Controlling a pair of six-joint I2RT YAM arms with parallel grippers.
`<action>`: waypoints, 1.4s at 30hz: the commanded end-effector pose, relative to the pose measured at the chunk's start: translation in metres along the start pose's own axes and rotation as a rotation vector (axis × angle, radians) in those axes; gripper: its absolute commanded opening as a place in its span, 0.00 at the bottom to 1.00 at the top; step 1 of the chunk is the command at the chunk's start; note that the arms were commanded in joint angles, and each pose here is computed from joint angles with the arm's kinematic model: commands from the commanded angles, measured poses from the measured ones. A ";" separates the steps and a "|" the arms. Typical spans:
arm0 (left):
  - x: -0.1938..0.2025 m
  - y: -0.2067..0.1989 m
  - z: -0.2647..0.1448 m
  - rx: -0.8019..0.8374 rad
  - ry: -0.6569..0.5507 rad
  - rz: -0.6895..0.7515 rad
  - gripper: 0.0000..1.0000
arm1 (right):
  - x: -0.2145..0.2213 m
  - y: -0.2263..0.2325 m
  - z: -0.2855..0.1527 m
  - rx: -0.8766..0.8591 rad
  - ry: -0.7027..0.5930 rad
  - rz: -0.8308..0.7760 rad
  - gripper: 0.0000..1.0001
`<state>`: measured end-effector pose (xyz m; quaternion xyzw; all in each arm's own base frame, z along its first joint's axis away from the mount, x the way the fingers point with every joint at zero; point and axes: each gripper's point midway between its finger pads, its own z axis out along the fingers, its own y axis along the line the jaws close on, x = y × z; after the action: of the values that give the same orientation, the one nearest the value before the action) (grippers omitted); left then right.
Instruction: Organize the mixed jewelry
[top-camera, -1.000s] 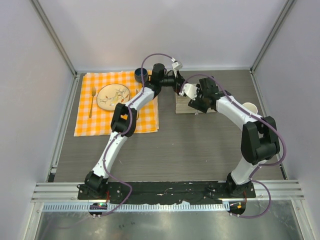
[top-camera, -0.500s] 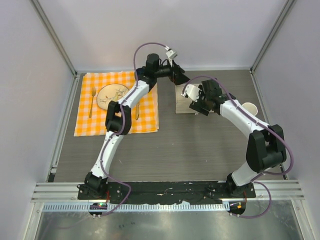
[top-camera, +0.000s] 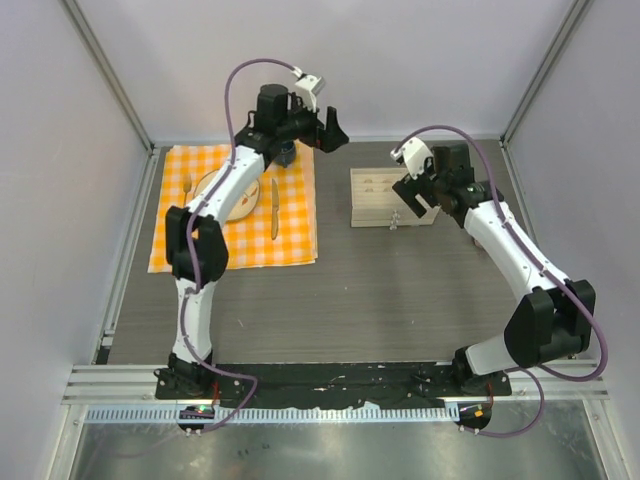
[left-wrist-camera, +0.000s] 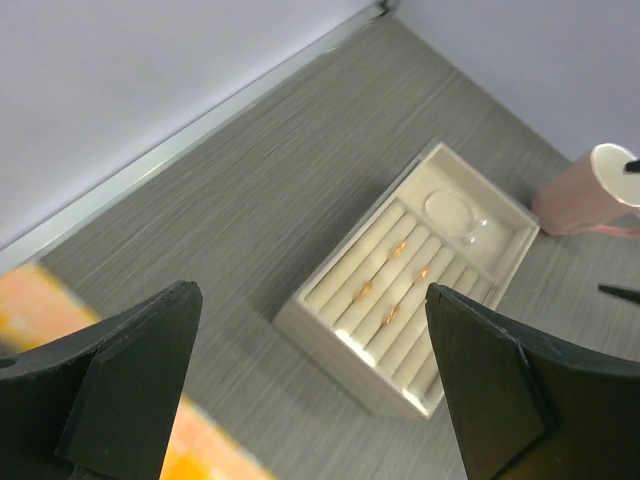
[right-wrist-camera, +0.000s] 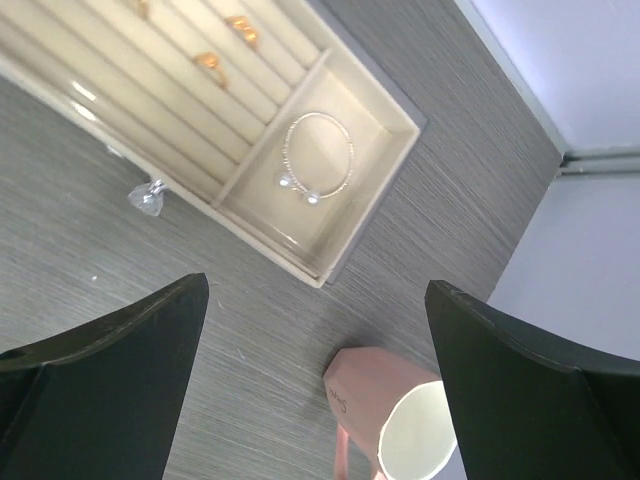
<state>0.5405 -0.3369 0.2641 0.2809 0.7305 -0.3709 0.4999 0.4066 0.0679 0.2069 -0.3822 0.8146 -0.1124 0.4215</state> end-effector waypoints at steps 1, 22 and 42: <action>-0.036 0.013 -0.073 -0.285 -0.011 0.057 1.00 | -0.024 -0.035 -0.018 0.075 -0.087 0.211 0.97; -0.032 0.026 -0.310 -0.834 -0.149 0.013 1.00 | -0.068 -0.131 -0.095 0.229 -0.341 0.657 0.99; -0.038 -0.006 -0.369 -0.889 -0.253 0.032 1.00 | -0.088 -0.143 -0.170 0.318 -0.490 0.686 0.99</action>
<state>0.3618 -0.0433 0.3681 0.0085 0.7642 -0.0510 0.6429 0.3940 0.0131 0.3986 -0.0448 0.7751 0.0094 0.6302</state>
